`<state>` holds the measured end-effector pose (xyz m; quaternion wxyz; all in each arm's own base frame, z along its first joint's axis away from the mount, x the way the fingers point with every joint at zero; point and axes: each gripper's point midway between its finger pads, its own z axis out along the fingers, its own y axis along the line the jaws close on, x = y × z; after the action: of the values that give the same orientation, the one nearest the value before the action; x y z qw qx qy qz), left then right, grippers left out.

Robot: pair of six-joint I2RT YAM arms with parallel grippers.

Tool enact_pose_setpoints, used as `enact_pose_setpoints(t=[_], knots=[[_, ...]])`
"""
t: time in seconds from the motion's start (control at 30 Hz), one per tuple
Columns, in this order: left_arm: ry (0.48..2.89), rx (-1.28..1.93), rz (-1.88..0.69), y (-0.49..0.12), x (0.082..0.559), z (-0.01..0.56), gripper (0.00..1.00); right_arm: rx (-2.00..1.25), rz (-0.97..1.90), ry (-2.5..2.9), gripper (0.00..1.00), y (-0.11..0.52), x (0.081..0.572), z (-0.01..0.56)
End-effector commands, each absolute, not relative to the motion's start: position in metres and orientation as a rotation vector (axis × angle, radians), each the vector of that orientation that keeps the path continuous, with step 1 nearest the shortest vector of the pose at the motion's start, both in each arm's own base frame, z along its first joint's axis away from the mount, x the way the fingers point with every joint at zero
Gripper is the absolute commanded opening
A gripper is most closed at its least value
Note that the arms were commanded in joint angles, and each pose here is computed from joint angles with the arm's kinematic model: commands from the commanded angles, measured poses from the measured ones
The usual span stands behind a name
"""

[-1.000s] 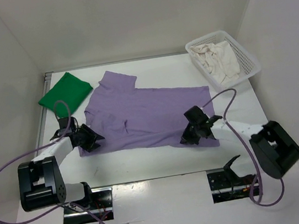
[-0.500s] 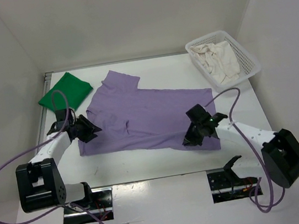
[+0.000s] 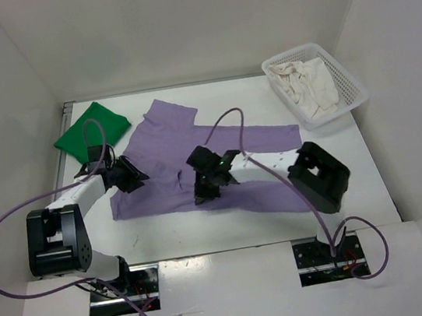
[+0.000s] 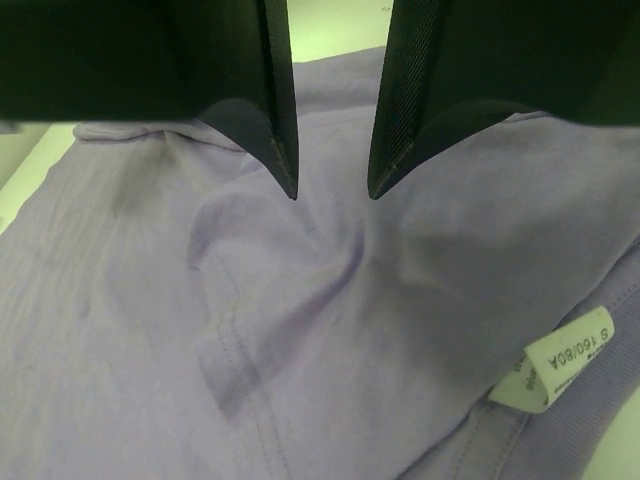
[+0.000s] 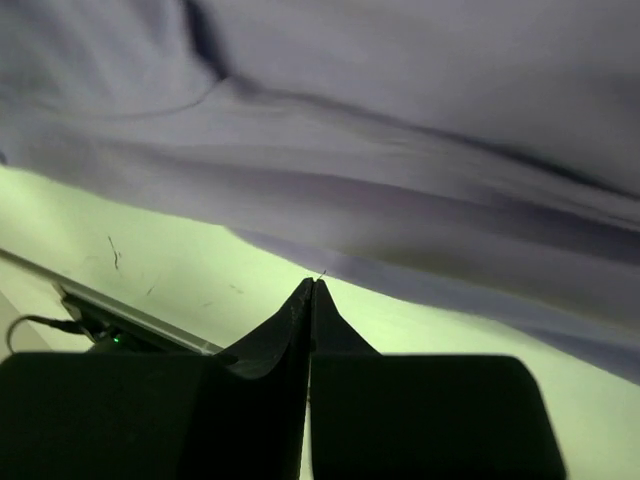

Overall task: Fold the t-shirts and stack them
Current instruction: Fold the flattened tshirt in 1/3 of the way

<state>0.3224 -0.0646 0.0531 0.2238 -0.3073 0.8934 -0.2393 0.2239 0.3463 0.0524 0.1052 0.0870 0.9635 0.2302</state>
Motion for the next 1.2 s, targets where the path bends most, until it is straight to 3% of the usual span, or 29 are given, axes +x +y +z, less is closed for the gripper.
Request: enact_pose_setpoints(t=[0.0, 0.3, 0.57, 0.83, 1.07, 1.17], knots=[[2.360, -0.750, -0.661, -0.062, 0.359, 0.091, 0.41, 0.100, 0.795, 2.787, 0.01, 0.401, 0.221, 0.061], [2.356, -0.785, -0.653, -0.061, 0.357, 0.083, 0.41, 0.050, 0.625, 2.790, 0.01, 0.402, 0.240, 0.021], [2.287, -0.731, -0.637, -0.057, 0.367, 0.115, 0.41, 0.076, 0.616, 2.751, 0.01, 0.396, 0.244, 0.029], [2.218, -0.652, -0.565, -0.053, 0.414, 0.146, 0.41, -0.148, 0.556, 2.955, 0.01, 0.410, 0.156, -0.033], [2.172, -0.629, -0.447, -0.036, 0.450, 0.161, 0.41, -0.258, 0.568, 2.995, 0.01, 0.407, 0.118, -0.025], [2.151, -0.611, -0.433, -0.033, 0.470, 0.166, 0.47, -0.274, 0.577, 2.986, 0.01, 0.391, 0.111, -0.011]])
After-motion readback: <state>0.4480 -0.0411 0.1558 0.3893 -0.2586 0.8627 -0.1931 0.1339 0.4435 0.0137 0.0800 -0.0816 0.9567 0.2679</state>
